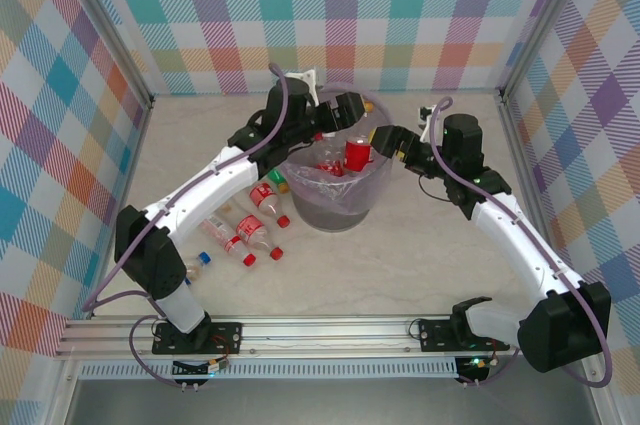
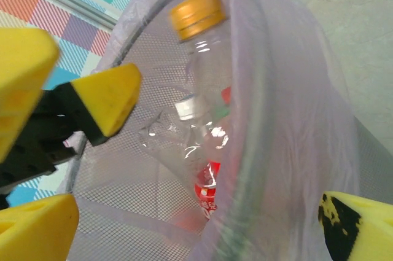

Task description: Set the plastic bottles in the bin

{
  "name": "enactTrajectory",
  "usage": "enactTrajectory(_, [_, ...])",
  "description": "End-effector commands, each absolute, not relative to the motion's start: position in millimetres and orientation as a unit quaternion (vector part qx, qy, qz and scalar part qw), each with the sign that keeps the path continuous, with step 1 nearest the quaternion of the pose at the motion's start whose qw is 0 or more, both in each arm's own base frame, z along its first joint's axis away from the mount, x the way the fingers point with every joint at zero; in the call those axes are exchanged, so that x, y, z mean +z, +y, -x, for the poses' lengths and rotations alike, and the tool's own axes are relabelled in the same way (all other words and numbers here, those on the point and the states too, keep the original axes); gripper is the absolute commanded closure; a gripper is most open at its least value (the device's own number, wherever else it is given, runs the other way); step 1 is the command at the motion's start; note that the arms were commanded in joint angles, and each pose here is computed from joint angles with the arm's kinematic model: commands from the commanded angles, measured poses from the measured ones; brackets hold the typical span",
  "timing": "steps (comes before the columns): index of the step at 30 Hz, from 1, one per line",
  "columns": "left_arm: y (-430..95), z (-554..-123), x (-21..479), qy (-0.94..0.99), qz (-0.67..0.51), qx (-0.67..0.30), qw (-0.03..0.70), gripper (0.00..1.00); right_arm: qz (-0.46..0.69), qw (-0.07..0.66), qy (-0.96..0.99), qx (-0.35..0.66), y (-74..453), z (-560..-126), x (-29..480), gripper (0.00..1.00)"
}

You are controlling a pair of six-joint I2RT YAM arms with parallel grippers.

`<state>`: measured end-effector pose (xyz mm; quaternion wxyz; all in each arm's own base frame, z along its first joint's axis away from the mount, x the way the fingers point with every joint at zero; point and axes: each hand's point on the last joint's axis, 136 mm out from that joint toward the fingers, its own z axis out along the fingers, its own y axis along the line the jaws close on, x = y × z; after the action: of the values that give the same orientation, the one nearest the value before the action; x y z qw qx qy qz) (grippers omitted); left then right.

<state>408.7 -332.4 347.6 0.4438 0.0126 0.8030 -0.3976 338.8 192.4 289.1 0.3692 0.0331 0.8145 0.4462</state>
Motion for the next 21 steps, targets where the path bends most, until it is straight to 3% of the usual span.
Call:
enactTrajectory(1, [-314, -388, 406, 0.776, -0.044, -0.39, 0.493, 0.05, -0.018, 0.391, 0.805, 0.445, 192, -337, 308, 0.0])
enactTrajectory(7, [-232, -370, 403, 0.829, 0.016, -0.27, 0.489, 0.04, -0.019, 0.401, 0.809, 0.43, 188, -339, 311, 0.0])
enactTrajectory(14, [-98, -312, 294, 0.898, 0.224, -0.198, 0.324, 0.07, -0.008, 0.418, 0.808, 0.415, 185, -340, 316, 0.0])
enactTrajectory(21, [-32, -242, 228, 0.897, 0.352, -0.12, 0.238, 0.06, -0.004, 0.435, 0.8, 0.414, 183, -339, 323, 0.0])
